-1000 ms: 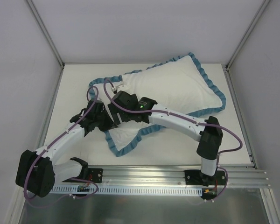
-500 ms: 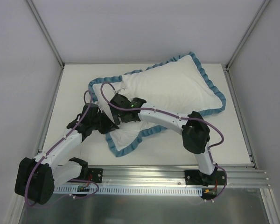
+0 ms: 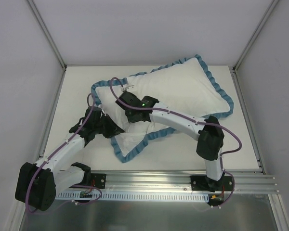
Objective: Remove the pillowcase from the pillow
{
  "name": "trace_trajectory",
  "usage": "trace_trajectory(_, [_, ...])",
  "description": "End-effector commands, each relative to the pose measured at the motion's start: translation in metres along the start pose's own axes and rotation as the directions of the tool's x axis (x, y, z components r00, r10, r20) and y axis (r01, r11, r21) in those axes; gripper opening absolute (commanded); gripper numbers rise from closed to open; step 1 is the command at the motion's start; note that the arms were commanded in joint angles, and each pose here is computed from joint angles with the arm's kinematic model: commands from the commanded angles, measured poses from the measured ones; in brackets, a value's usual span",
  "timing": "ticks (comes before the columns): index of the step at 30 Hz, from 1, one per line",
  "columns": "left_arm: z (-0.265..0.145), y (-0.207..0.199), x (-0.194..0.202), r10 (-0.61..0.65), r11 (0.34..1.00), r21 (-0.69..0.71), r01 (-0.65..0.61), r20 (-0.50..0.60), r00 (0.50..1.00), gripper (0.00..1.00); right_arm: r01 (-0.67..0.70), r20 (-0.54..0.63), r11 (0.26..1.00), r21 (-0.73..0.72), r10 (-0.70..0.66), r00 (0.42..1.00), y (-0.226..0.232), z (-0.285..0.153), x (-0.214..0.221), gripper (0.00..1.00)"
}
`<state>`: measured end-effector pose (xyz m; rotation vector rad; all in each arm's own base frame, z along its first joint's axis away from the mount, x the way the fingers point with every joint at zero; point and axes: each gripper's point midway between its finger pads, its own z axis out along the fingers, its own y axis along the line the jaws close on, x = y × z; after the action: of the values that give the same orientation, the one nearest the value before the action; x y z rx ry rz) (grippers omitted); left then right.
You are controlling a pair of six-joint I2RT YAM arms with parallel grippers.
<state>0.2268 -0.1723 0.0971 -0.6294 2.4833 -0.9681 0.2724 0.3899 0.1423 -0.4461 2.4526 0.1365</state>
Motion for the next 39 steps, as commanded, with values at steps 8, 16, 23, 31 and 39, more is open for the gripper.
trace_trajectory(8, [0.008,-0.003,-0.004,0.014,1.000,-0.026,-0.016,-0.050,0.999,0.00,-0.226,0.282,0.912,-0.342,0.329,0.901,-0.049,-0.150,-0.090,0.01])
trace_trajectory(16, [0.026,0.000,-0.006,0.022,0.999,-0.039,-0.026,-0.083,0.996,0.00,-0.307,0.342,0.837,-0.453,0.481,0.807,-0.092,-0.192,-0.105,0.01])
trace_trajectory(23, [0.054,0.019,-0.002,0.030,0.996,-0.084,-0.043,-0.154,0.988,0.00,-0.412,0.308,0.797,-0.442,0.566,0.765,-0.118,-0.166,-0.105,0.01])
trace_trajectory(31, [0.045,-0.010,-0.005,0.127,0.992,0.045,-0.121,-0.154,0.980,0.00,-0.512,0.315,0.785,-0.348,0.613,0.725,-0.163,-0.128,-0.124,0.01])
trace_trajectory(39, [0.014,-0.055,0.028,0.256,0.952,0.216,-0.218,-0.171,0.951,0.84,-0.493,0.256,0.798,-0.346,0.586,0.769,-0.131,-0.101,-0.129,0.01])
